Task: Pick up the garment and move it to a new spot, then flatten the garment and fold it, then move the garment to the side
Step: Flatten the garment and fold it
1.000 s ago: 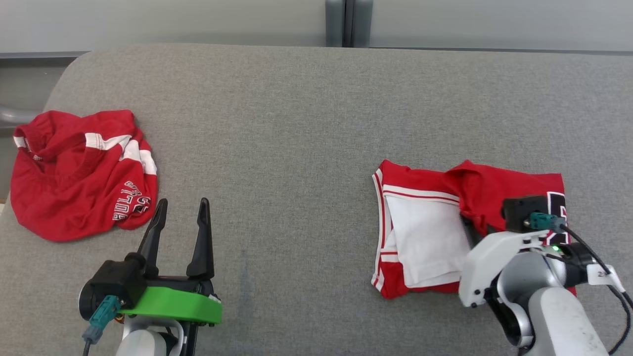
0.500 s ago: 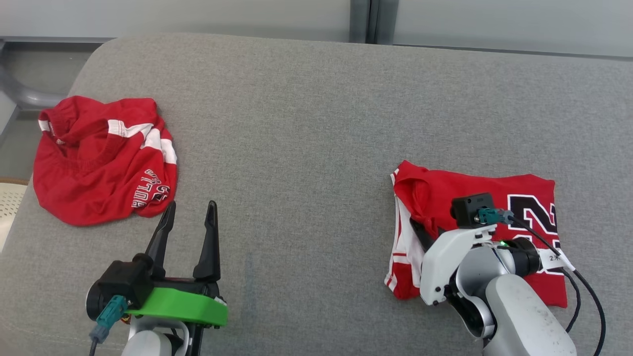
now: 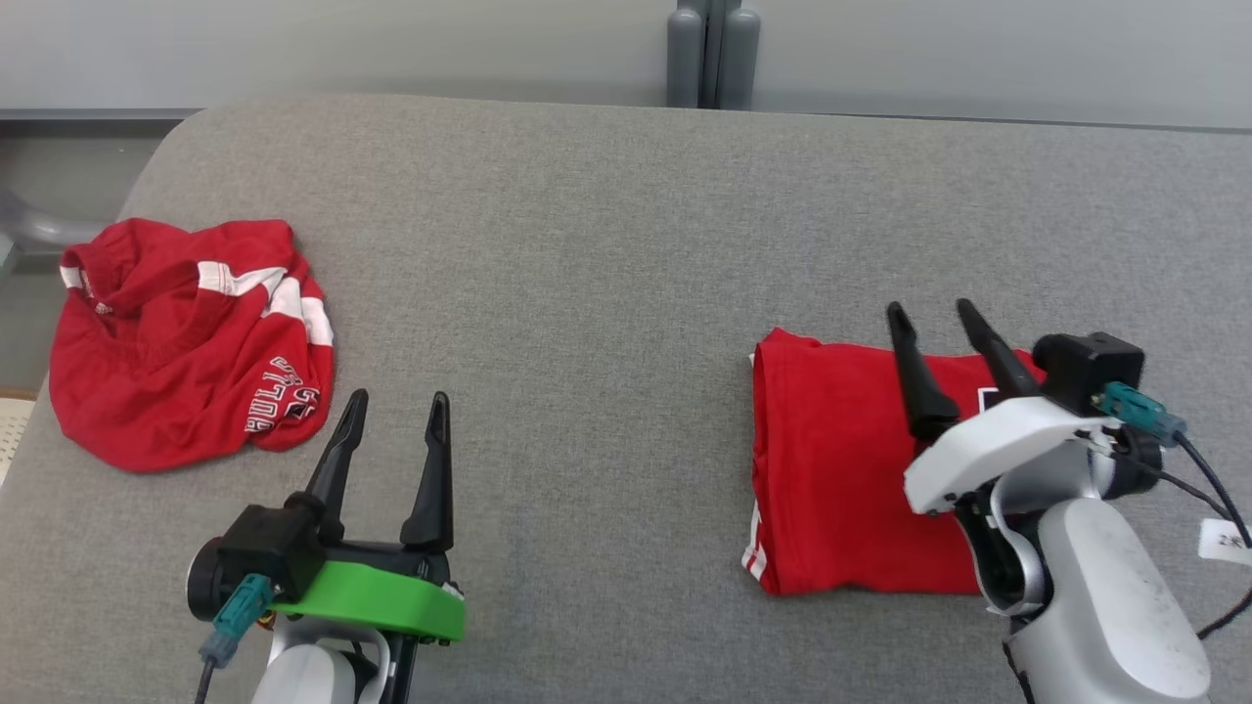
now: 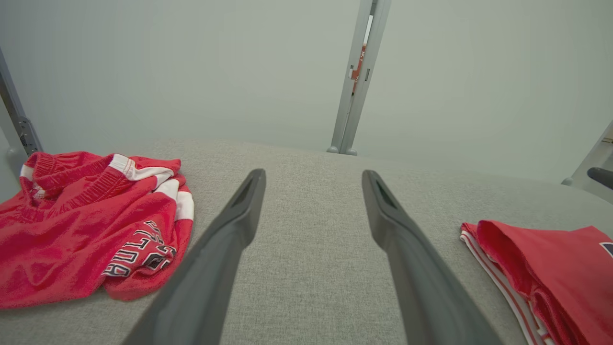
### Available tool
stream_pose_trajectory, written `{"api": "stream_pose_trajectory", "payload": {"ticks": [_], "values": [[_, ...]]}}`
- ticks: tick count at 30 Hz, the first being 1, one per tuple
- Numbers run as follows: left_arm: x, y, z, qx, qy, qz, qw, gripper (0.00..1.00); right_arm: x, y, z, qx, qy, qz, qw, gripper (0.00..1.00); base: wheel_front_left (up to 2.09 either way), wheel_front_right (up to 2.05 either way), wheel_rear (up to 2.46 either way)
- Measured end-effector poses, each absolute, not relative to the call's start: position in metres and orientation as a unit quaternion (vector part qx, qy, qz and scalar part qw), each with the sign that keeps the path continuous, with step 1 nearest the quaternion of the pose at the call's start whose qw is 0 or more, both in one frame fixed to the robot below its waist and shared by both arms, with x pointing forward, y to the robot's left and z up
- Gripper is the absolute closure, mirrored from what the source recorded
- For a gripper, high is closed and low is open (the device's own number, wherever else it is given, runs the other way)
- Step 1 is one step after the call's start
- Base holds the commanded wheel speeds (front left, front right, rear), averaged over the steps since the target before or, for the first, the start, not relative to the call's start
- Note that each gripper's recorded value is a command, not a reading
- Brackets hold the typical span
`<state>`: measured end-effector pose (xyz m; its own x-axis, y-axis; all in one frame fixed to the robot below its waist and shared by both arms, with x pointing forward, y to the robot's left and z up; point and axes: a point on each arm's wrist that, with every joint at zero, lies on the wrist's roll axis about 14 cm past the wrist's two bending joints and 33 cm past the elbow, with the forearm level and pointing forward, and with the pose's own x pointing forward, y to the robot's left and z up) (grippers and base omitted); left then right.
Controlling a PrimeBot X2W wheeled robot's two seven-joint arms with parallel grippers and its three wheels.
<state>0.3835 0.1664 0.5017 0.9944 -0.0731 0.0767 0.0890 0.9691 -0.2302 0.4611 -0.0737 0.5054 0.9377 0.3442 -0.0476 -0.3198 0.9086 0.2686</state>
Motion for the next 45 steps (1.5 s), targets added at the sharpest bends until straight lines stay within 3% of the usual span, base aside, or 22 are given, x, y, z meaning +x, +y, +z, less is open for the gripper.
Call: {"api": "stream_pose_trajectory", "payload": {"ticks": [11,17,24,45], "values": [[0.392,0.140,0.504,-0.127,-0.035,-0.079,0.988,0.00,0.424,-0.185,0.502,0.019,-0.010,0.025,0.999,0.00,0.00,0.00,0.00],[0.399,0.135,0.510,-0.131,-0.042,-0.086,0.987,0.00,0.401,-0.198,0.495,-0.023,-0.014,0.029,0.999,0.00,0.00,0.00,0.00],[0.402,0.128,0.514,-0.133,-0.046,-0.095,0.985,0.00,0.391,-0.194,0.504,-0.004,-0.032,0.038,0.999,0.00,0.00,0.00,0.00],[0.374,0.168,0.496,-0.120,-0.023,-0.035,0.992,0.00,0.390,-0.182,0.523,0.024,-0.057,0.056,0.996,0.00,0.00,0.00,0.00]]}}
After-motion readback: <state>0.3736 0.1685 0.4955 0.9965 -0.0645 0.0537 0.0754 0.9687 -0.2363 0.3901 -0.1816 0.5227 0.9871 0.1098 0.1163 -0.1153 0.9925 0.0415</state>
